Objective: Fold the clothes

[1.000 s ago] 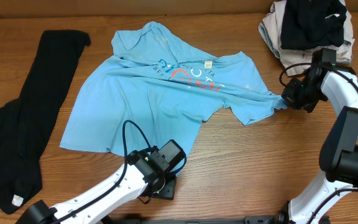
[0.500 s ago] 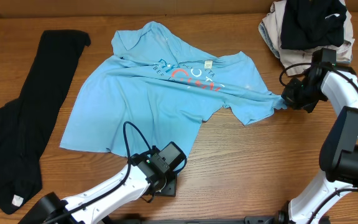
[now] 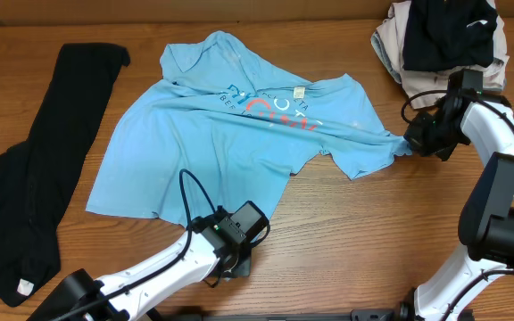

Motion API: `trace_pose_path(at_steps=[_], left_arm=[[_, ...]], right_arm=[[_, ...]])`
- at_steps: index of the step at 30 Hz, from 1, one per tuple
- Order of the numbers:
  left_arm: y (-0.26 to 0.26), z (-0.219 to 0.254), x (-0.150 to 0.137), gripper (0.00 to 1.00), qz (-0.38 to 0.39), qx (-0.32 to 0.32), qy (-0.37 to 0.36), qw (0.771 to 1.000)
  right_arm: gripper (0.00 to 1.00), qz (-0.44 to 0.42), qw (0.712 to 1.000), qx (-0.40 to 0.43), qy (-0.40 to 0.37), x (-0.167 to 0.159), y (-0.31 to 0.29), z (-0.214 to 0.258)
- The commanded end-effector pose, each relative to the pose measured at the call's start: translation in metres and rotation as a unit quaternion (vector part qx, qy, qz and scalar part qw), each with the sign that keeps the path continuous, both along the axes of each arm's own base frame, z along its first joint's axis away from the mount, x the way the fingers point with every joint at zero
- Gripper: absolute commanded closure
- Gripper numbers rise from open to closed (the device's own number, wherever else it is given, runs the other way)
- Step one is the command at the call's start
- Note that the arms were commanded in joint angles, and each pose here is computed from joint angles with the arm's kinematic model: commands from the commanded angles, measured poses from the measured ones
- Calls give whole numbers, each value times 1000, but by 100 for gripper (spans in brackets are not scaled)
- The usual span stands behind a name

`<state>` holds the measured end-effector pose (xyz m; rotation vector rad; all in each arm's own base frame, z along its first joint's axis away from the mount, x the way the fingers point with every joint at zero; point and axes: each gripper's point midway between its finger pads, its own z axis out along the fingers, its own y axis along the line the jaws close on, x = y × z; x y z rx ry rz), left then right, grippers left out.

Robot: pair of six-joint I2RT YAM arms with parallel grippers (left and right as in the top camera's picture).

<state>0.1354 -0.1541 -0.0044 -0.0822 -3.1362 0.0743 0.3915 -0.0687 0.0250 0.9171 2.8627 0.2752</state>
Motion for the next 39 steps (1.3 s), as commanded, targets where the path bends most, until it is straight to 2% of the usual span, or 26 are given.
trace_pose_path(at_steps=[1, 6, 8, 9, 13, 16, 21, 26, 30, 33, 37, 39], left_arm=[[-4, 28, 26, 96, 0, 7, -18, 1000], [-5, 125, 98, 96, -14, 6, -116, 993], [2, 195, 134, 96, -18, -7, -181, 983], [8, 225, 147, 96, -16, -15, -209, 978], [37, 315, 171, 96, 4, -33, -297, 954], [71, 376, 176, 96, 35, -21, -365, 930], [129, 462, 157, 96, 100, 23, -467, 878], [174, 527, 113, 96, 156, 66, -553, 816], [196, 561, 72, 96, 185, 84, -605, 770], [209, 577, 40, 96, 205, 86, -634, 741], [223, 585, 5, 96, 225, 90, -655, 715], [228, 585, -8, 96, 231, 93, -659, 710]], right_arm=[[96, 4, 999, -5, -33, 7, -1, 23], [96, 17, 995, -15, -99, 13, 1, 74], [96, 17, 987, -31, -159, 9, 2, 126], [96, 17, 985, -34, -169, 8, 2, 134], [96, 18, 970, -52, -235, -7, 6, 191], [96, 17, 955, -67, -287, -23, 9, 234], [96, 5, 918, -98, -385, -61, 10, 316], [96, -23, 864, -144, -483, -119, 7, 402], [96, -45, 812, -190, -550, -172, 13, 463], [96, -58, 784, -216, -579, -209, 20, 497], [96, -61, 754, -231, -612, -253, 34, 534], [96, -64, 740, -239, -625, -270, 39, 546]])
